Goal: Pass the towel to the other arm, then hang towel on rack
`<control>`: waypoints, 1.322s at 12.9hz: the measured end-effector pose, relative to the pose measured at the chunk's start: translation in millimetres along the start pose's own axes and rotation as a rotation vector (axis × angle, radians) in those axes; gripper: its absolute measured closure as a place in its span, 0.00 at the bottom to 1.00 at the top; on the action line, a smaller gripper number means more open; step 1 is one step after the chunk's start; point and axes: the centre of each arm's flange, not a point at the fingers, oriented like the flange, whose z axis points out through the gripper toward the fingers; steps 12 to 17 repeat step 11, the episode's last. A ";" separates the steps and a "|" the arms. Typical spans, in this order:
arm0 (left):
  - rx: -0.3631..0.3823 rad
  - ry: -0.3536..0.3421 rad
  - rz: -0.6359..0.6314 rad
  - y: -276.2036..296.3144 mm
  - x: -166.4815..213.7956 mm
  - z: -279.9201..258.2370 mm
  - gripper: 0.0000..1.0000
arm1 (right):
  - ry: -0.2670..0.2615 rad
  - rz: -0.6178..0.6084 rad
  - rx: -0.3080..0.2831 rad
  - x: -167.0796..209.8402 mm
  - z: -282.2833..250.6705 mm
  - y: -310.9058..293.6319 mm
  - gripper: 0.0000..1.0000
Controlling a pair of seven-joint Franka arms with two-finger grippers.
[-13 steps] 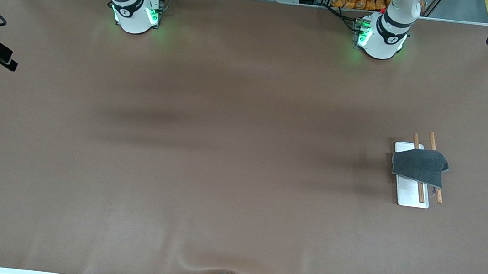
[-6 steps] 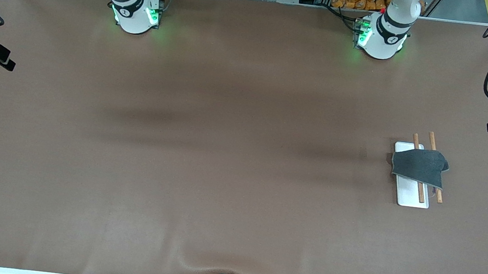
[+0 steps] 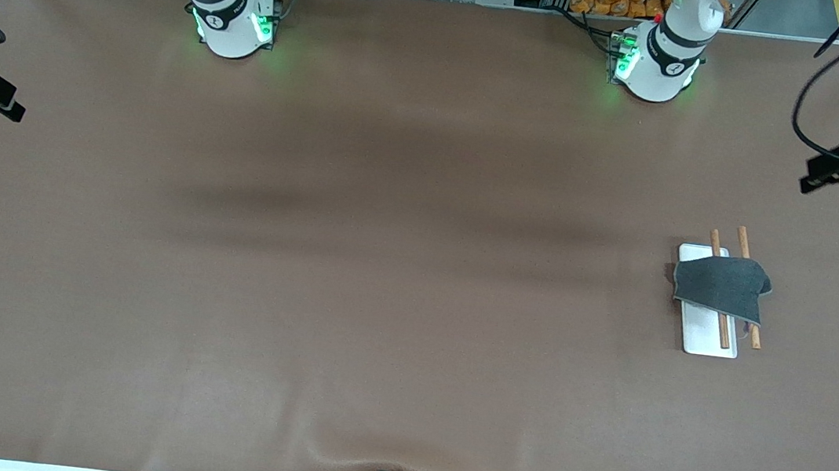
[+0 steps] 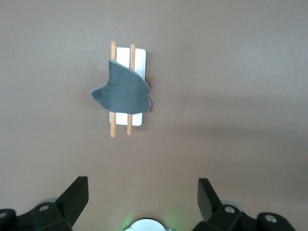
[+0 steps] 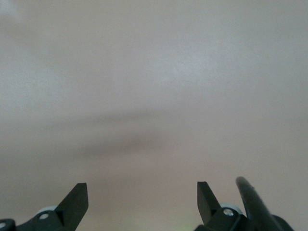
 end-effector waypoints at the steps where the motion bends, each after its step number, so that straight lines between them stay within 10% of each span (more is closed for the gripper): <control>1: 0.002 0.003 -0.007 6.9 -7.3 -1.8 0.00 | 0.001 0.000 0.000 -0.2 -1.2 0.0 0.00; 17: 0.005 0.010 -0.038 11.9 -31.2 -5.7 0.00 | 0.000 0.008 0.000 -2.3 -7.0 4.6 0.00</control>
